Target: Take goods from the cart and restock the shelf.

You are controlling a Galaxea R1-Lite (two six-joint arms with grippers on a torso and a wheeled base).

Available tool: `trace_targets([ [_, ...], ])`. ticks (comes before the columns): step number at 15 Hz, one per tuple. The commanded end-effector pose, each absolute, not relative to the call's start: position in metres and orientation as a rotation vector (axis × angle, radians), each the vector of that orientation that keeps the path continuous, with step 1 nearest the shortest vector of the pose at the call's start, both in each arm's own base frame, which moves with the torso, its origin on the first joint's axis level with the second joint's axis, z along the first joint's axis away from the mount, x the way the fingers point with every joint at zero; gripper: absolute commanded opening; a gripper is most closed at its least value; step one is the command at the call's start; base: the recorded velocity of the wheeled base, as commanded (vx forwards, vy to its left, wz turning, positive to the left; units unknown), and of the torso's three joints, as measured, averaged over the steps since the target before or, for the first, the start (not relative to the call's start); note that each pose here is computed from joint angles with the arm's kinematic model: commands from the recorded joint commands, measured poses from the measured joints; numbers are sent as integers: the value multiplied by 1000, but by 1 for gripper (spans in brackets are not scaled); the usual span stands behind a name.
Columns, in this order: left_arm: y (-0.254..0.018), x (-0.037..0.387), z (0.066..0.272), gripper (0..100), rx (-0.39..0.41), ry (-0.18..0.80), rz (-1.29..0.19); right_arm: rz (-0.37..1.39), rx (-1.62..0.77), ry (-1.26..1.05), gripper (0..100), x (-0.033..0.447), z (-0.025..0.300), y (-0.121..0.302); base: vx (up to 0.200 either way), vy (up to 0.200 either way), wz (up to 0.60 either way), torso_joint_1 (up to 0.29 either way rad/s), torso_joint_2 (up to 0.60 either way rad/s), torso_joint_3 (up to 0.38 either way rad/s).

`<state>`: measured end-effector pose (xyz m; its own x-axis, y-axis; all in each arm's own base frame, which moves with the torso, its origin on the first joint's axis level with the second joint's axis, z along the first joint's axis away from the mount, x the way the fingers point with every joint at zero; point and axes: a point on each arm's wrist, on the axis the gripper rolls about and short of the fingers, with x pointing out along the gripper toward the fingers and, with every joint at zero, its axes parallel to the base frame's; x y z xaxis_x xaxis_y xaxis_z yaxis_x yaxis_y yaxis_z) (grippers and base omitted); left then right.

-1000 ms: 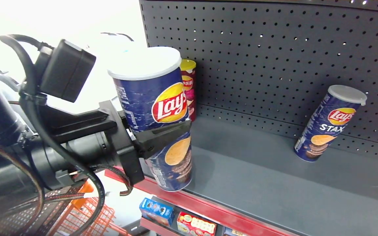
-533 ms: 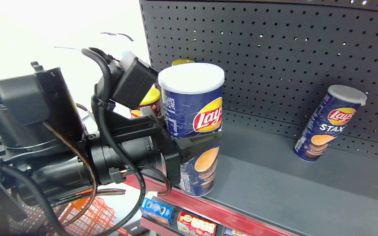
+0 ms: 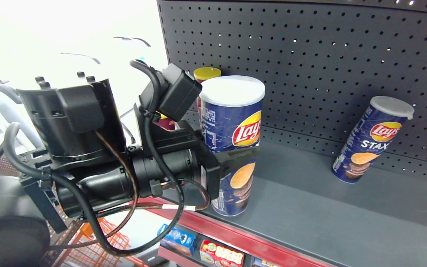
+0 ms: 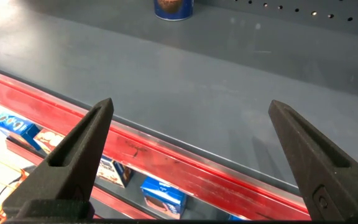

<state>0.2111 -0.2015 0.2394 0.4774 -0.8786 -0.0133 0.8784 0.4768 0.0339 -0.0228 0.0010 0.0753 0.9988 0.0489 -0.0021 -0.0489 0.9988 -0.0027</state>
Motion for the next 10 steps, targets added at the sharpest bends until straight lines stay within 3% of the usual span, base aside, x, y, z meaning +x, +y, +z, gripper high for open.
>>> trace_targets([
  [1,-204,214,237,0,39,2,-1074,49,-3,1,100,-23,76,1,0,0,-600,2,2,2],
  [8,-203,214,236,0,40,5,-1074,49,-3,1,100,-23,75,1,0,0,-600,-1,2,1],
  [10,-203,214,236,0,40,5,-1073,49,-3,1,100,-23,75,1,0,0,0,0,0,0],
])
